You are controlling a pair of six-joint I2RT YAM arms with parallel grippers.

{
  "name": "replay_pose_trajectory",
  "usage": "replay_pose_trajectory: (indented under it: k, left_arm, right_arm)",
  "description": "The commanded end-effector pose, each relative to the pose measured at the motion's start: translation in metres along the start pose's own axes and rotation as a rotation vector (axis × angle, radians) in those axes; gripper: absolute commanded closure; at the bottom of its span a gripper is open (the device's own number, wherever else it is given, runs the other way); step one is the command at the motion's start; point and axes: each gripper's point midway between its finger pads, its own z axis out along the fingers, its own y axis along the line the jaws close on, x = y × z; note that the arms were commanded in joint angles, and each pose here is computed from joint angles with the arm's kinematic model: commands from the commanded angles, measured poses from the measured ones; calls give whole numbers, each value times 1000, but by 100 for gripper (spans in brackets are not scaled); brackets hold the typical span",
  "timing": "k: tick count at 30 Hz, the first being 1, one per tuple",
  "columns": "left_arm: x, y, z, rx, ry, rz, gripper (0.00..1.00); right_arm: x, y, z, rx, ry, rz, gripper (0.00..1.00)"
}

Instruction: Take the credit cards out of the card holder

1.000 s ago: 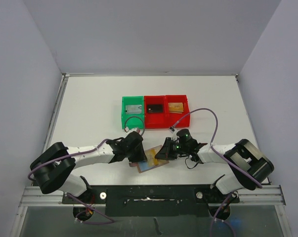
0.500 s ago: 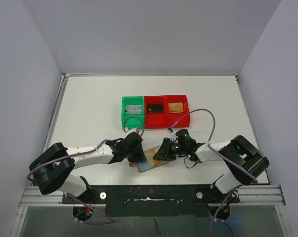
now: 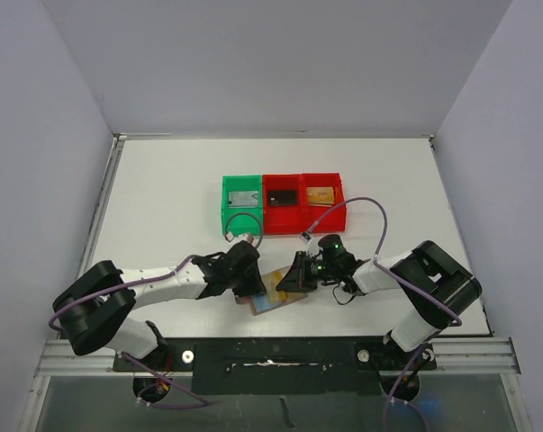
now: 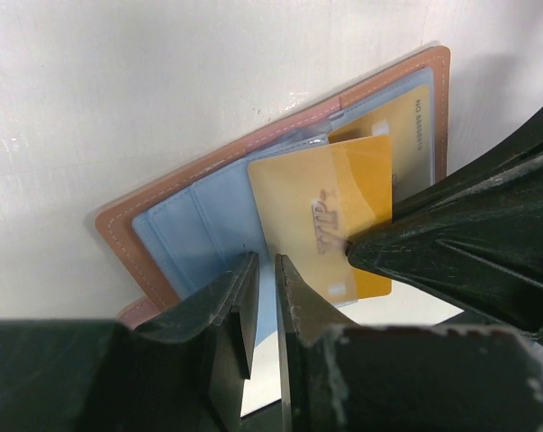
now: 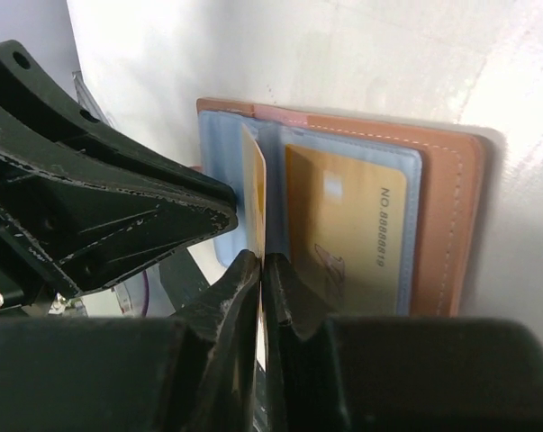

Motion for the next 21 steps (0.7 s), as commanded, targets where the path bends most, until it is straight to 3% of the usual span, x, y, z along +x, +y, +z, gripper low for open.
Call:
replay_pose_trajectory:
  k: [1,13,21]
  left_arm:
    - [10,39,-2,-134,14,32,86]
    - [9,34,-2,-107,7,28,86]
    - [8,31,-2,-95,6,30,86]
  right_arm:
    - [-13,12,-3,-46,-46,-49,97]
    - [-15,4,-16,-12,-70,-49,98]
    - [-19,4,-12,-12,-72,-41,77]
